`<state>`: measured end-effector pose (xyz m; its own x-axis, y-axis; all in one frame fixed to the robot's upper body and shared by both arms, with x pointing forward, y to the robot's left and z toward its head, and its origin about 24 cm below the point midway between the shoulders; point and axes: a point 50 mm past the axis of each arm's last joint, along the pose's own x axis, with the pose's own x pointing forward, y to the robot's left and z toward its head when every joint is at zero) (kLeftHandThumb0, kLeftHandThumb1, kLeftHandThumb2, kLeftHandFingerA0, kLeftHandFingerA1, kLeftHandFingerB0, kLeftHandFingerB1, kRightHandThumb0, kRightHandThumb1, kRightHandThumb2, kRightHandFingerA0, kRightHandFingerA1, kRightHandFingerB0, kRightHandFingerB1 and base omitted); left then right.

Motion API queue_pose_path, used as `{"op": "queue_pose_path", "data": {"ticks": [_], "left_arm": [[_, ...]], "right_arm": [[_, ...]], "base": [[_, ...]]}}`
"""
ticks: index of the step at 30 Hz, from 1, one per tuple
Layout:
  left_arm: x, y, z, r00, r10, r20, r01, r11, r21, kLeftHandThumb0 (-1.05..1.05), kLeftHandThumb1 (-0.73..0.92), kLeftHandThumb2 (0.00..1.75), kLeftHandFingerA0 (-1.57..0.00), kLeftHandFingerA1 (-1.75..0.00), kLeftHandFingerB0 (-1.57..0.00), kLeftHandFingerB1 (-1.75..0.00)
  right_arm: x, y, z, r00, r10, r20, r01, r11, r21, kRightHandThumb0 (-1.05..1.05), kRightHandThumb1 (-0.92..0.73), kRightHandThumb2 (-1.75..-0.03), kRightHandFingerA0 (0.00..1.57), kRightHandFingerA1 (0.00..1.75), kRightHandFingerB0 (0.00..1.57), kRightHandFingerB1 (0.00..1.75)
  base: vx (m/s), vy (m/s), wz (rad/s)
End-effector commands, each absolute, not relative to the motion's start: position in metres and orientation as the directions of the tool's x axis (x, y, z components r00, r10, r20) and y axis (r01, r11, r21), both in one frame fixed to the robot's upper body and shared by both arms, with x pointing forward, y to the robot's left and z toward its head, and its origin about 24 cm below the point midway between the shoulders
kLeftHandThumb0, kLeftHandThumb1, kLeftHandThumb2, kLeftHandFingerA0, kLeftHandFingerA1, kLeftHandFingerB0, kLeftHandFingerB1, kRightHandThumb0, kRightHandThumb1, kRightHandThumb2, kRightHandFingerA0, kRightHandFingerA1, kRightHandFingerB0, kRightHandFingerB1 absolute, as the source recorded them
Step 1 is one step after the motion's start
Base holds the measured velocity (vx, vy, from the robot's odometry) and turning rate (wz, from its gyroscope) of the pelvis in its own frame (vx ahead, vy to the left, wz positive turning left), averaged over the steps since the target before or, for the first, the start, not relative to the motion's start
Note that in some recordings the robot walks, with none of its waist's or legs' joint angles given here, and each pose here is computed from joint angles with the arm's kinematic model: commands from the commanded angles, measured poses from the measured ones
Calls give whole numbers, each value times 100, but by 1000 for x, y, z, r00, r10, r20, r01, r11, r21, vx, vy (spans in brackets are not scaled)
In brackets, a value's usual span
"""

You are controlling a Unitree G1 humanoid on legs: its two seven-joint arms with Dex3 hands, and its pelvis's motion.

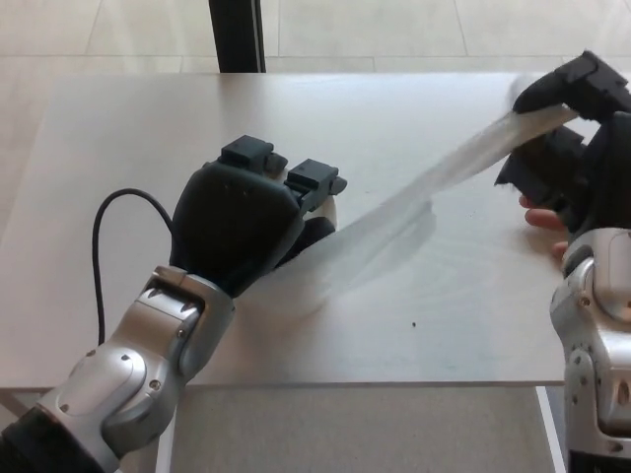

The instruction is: A toilet paper roll is kept in the middle of the desk infront of the robot. The robot places its left hand on the top of the toilet paper roll to hold it still and uses its right hand to tear off a piece of toilet paper from it and hands the paper to a person

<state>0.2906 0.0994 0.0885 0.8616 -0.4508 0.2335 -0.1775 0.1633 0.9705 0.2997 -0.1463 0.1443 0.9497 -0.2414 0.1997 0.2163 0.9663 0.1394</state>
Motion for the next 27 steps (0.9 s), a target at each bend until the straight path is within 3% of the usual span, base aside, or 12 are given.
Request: {"op": "queue_pose_path", "data": {"ticks": [1,11,12,14,15,16,17,18,20,23,25,27], "left_arm": [[254,127,8,888,-436,-147,166,6,986,-51,83,66,-48,-68,-52,-51],[244,126,-1,883,-436,-171,197,14,980,-51,84,65,-48,-67,-54,-52],[244,126,-2,882,-436,-179,202,7,979,-51,85,66,-48,-65,-53,-52],[243,128,-3,881,-435,-185,205,-3,979,-51,86,66,-48,-65,-53,-52],[243,128,-4,883,-437,-172,193,5,981,-51,85,65,-50,-64,-55,-53],[242,128,-4,883,-438,-170,192,7,981,-51,86,66,-50,-64,-54,-53],[241,128,-5,883,-434,-179,201,5,980,-51,85,66,-50,-64,-53,-52],[240,127,-5,883,-434,-181,203,5,979,-51,85,66,-50,-64,-53,-52],[240,127,-4,883,-436,-174,196,6,981,-50,84,65,-50,-64,-54,-52],[241,129,-2,880,-433,-194,210,-10,978,-50,86,65,-47,-62,-51,-51],[242,129,-2,879,-435,-193,210,-9,978,-50,85,65,-47,-62,-51,-51],[239,129,-2,880,-439,-179,203,8,979,-51,85,65,-48,-64,-53,-52]], "right_arm": [[311,-129,190,893,-370,-254,331,160,930,-31,-85,-97,109,175,88,175],[322,-136,212,901,-360,-243,269,23,963,-33,-84,-95,104,175,75,175],[325,-141,217,883,-370,-289,301,-27,953,-62,-75,-107,131,156,103,140],[329,-146,223,874,-381,-302,311,-39,950,-63,-79,-110,132,157,105,142],[331,-150,227,878,-387,-281,293,-30,956,-48,-92,-79,108,175,77,175],[334,-155,231,877,-391,-278,289,-31,957,-61,-78,-111,134,155,108,141],[337,-163,230,870,-454,-193,276,124,953,-33,-90,-92,110,175,84,175],[338,-164,230,869,-459,-185,276,140,951,-33,-90,-92,110,175,84,175],[338,-170,221,865,-498,-57,265,359,895,-22,-57,-122,101,175,71,172],[343,-186,197,869,-479,123,339,758,557,-20,-37,-150,98,175,71,166],[346,-195,188,878,-449,166,341,831,439,-15,-35,-152,101,175,86,158],[347,-216,168,872,-439,216,442,896,38,-17,-41,-130,98,175,82,150]], "base": [[0,0,0],[0,0,0],[0,0,0],[0,0,0],[0,0,0],[0,0,0],[0,0,0],[0,0,0],[0,0,0],[0,0,0],[0,0,0],[0,0,0]]}}
